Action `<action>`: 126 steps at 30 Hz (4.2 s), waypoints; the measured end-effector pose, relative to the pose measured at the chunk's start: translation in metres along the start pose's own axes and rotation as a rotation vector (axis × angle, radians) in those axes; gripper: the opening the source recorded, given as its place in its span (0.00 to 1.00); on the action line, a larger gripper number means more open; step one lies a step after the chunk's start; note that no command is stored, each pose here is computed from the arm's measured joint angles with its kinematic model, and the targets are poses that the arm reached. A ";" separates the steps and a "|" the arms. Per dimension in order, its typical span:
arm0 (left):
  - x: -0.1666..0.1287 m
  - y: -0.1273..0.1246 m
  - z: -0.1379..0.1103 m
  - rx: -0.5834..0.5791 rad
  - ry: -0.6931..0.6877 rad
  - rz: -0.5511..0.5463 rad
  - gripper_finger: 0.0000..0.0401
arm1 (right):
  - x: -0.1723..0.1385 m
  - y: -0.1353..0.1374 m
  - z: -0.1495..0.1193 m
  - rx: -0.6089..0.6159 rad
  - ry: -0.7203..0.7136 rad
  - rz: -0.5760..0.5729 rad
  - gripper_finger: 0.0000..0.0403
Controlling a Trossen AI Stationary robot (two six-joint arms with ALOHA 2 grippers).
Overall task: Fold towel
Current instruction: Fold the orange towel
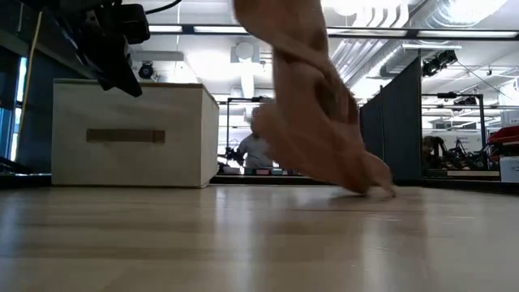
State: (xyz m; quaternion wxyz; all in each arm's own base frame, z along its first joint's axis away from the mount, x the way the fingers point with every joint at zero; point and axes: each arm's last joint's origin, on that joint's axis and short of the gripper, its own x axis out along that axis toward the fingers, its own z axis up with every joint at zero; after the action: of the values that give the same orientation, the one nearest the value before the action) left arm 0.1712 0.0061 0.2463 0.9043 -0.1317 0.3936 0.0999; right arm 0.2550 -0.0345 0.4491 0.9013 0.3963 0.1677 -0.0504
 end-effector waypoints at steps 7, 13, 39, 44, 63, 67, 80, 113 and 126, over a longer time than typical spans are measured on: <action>0.000 0.003 0.001 0.002 -0.004 0.007 0.00 | 0.005 0.020 -0.032 -0.060 0.189 0.091 0.00; 0.000 0.005 0.002 0.003 -0.006 0.011 0.00 | 0.007 0.016 -0.067 -0.088 0.394 -0.028 0.00; 0.018 -0.009 0.009 0.017 0.022 -0.192 0.00 | 0.029 -0.082 -0.151 0.049 0.757 -0.597 0.38; 0.030 -0.018 0.010 0.046 0.054 -0.276 0.00 | 0.047 -0.074 -0.141 -0.097 0.611 -0.434 0.47; 0.029 -0.027 -0.006 -0.042 0.203 -0.255 0.00 | 0.211 -0.126 -0.170 -0.637 0.484 -0.107 0.40; 0.028 -0.027 -0.006 -0.041 0.200 -0.242 0.00 | 0.203 -0.115 -0.158 -0.597 0.459 -0.064 0.24; 0.028 -0.022 -0.004 0.018 0.149 -0.151 0.00 | 0.112 -0.010 -0.050 -0.762 0.038 0.010 0.00; 0.048 -0.021 0.010 0.052 0.062 -0.155 0.09 | 0.066 -0.036 -0.228 -0.212 0.926 -0.347 0.25; 0.072 -0.030 0.030 0.013 -0.113 -0.220 0.19 | 0.077 -0.050 -0.161 -0.274 0.624 -0.501 0.31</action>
State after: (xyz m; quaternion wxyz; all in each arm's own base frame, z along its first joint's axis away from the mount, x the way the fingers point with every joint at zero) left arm 0.2490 -0.0075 0.2179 0.9313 -0.1623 0.3260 0.0045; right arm 0.2742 0.0520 0.2864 0.8115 0.2160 0.5289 -0.1229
